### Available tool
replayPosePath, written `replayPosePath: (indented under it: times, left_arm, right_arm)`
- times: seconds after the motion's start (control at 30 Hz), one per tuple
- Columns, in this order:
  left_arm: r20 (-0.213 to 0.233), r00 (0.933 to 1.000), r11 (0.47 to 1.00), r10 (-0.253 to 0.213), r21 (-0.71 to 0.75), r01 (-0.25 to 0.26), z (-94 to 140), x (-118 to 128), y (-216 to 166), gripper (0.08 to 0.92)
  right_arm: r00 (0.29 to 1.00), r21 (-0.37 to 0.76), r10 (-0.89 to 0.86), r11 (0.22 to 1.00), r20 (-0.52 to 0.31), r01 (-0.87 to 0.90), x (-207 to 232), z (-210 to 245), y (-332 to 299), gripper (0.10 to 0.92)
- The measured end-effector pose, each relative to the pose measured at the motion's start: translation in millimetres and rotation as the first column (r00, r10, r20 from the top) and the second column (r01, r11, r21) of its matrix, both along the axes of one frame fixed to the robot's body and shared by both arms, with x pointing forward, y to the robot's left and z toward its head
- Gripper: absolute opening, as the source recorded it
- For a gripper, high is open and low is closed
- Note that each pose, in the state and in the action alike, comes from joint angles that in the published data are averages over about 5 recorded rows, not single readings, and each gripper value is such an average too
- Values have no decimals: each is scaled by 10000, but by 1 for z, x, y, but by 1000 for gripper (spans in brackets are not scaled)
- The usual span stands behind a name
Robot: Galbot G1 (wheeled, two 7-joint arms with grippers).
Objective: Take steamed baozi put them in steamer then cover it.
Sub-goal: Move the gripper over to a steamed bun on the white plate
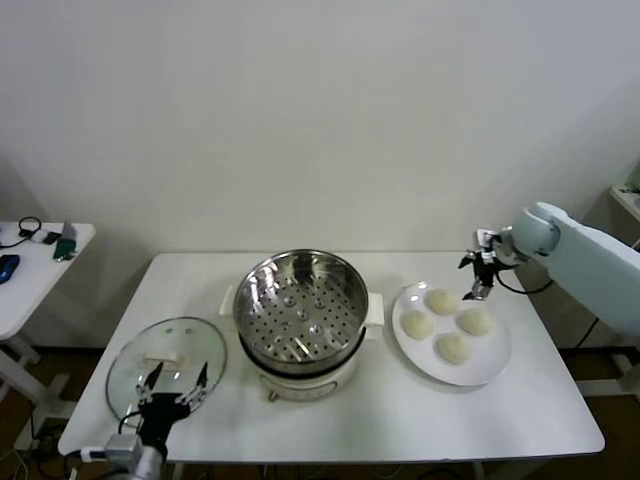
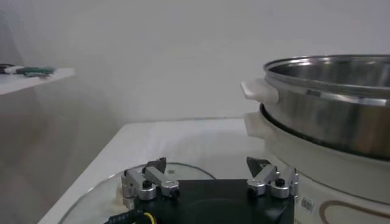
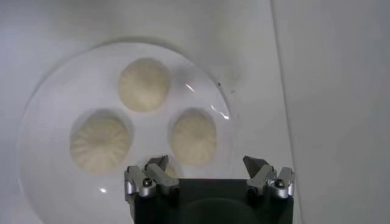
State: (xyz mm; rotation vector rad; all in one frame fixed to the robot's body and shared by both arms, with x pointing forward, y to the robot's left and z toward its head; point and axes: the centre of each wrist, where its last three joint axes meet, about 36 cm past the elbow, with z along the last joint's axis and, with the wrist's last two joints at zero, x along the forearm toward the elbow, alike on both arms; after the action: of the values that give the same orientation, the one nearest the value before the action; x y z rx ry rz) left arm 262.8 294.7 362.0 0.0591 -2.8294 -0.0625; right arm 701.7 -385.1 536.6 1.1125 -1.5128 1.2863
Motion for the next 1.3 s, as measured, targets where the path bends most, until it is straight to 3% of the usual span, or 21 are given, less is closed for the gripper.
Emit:
replayPosePath:
  times: [0.37, 1.03, 1.3]
  left_arm:
    - [38, 10000, 10000, 45, -17, -45, 1, 1, 0, 823]
    - [-25, 10000, 10000, -30, 58, 30, -5, 6, -1, 823]
    - [6, 10000, 9999, -17, 134, 17, -4, 7, 4, 823]
  right_arm:
    - [9966, -411, 338, 9985, -754, -369, 24, -35, 25, 823]
    - [9949, -799, 305, 9961, -961, -383, 39, -67, 38, 822]
    - [9947, -863, 239, 9957, -1002, -326, 45, -66, 43, 762]
